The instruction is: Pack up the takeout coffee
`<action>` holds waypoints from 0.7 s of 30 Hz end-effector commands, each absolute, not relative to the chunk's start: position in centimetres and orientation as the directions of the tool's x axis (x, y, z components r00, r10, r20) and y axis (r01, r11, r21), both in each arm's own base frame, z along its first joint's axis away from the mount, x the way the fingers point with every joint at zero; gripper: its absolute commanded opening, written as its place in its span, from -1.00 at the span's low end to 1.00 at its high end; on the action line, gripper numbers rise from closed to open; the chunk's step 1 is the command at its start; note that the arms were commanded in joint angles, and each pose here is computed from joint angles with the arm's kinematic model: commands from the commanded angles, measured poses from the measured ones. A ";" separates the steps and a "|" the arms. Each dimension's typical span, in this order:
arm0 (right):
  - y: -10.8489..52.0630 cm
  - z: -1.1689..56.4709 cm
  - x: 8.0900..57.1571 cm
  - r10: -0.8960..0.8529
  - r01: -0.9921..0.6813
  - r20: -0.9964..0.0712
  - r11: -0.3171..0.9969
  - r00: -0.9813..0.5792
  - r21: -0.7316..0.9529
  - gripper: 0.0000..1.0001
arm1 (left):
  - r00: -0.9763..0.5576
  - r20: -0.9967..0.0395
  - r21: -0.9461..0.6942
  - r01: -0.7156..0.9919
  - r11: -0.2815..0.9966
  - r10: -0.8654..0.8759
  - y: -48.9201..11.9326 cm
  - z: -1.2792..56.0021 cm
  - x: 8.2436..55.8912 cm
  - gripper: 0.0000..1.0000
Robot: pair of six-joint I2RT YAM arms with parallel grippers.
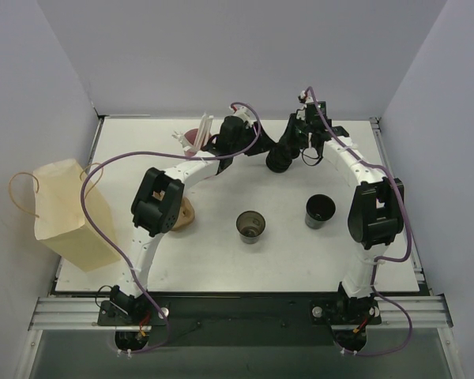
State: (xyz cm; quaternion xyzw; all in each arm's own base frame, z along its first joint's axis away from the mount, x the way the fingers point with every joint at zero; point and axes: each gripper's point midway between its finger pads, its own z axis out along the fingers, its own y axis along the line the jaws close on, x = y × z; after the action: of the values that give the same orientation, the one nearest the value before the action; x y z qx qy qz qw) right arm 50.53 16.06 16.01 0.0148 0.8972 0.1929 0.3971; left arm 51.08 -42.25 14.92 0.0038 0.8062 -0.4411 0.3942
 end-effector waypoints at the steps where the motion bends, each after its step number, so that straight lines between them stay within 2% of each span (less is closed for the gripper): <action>1: 16.4 16.5 51.2 0.199 -0.144 -0.716 0.910 -0.669 0.388 -0.81 | -0.667 -0.652 -0.717 0.391 0.577 -0.359 -42.8 15.7 51.4 0.14; 13: 16.2 17.2 51.2 0.209 -0.143 -0.720 0.908 -0.662 0.395 -0.83 | -0.648 -0.682 -0.683 0.400 0.612 -0.338 -41.7 16.4 50.9 0.14; 21: 16.4 20.9 49.0 0.226 -0.177 -0.710 0.878 -0.667 0.445 -0.83 | -0.614 -0.732 -0.633 0.452 0.629 -0.295 -39.8 20.9 48.4 0.17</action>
State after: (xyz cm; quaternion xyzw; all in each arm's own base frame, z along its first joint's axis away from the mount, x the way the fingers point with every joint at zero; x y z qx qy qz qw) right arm 50.25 16.00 15.52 0.0208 0.9005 0.2071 0.3819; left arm 49.45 -40.85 12.22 0.0176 0.8282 -0.4115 0.3800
